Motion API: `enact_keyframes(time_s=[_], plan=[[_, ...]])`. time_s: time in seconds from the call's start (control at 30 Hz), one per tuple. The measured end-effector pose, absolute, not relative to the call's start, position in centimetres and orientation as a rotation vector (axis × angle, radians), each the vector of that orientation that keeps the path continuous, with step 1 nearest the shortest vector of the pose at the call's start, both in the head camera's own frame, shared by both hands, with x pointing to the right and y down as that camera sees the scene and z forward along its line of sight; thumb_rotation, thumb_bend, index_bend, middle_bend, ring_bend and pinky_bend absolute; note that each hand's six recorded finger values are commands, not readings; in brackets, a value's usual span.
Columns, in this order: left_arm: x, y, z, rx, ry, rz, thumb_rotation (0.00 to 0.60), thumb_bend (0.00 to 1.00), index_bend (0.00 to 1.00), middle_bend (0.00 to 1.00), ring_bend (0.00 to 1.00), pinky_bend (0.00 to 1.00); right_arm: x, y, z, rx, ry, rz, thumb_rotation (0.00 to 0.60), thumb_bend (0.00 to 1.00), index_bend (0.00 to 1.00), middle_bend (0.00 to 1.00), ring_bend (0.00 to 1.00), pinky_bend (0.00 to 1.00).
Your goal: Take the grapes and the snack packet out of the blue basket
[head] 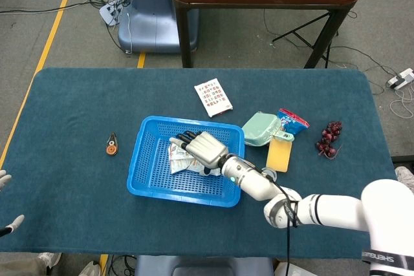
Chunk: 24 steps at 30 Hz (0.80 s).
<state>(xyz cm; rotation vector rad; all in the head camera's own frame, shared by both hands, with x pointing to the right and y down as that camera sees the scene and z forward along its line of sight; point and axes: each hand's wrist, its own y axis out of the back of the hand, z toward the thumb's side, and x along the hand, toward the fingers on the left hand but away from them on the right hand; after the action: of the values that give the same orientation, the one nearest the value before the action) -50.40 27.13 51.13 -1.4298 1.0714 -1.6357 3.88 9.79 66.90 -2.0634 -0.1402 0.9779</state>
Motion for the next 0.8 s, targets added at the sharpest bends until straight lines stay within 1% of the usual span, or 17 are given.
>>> enact_keyframes(time_s=[0.2, 0.43, 0.57, 0.63, 0.67, 0.73, 0.8], plan=[[-51.1, 27.3, 51.0, -1.416, 1.077, -1.653, 0.600, 0.15, 0.21, 0.14, 0.13, 0.11, 1.8, 9.7, 69.3, -2.035, -0.114, 1.044, 0.600, 0.00, 0.00, 0.07, 0.07, 0.26], [-51.8, 27.6, 51.1, -1.410, 1.081, -1.666, 0.600, 0.15, 0.21, 0.14, 0.13, 0.11, 1.0, 9.9, 71.5, -2.001, -0.076, 1.124, 0.600, 0.00, 0.00, 0.07, 0.07, 0.26], [-52.0, 27.7, 51.2, -1.410, 1.084, -1.670, 0.600, 0.15, 0.21, 0.14, 0.13, 0.11, 0.9, 10.3, 72.5, -1.981, -0.047, 1.161, 0.600, 0.08, 0.00, 0.10, 0.07, 0.26], [-52.1, 27.8, 51.2, -1.410, 1.085, -1.672, 0.600, 0.15, 0.21, 0.14, 0.13, 0.11, 1.1, 10.5, 73.0, -1.968, -0.034, 1.178, 0.600, 0.10, 0.00, 0.12, 0.09, 0.26], [-52.1, 27.8, 51.2, -1.411, 1.084, -1.674, 0.600, 0.15, 0.21, 0.14, 0.13, 0.11, 1.2, 10.5, 73.2, -1.964, -0.032, 1.185, 0.600, 0.14, 0.02, 0.14, 0.11, 0.28], [-52.2, 27.9, 51.3, -1.411, 1.083, -1.677, 0.600, 0.15, 0.21, 0.14, 0.13, 0.11, 1.2, 10.5, 73.5, -1.962, -0.037, 1.200, 0.600, 0.24, 0.08, 0.18, 0.17, 0.33], [-52.2, 27.9, 51.4, -1.411, 1.084, -1.677, 0.600, 0.15, 0.21, 0.14, 0.13, 0.11, 1.3, 10.5, 73.5, -1.958, -0.043, 1.203, 0.600, 0.35, 0.18, 0.25, 0.24, 0.43]])
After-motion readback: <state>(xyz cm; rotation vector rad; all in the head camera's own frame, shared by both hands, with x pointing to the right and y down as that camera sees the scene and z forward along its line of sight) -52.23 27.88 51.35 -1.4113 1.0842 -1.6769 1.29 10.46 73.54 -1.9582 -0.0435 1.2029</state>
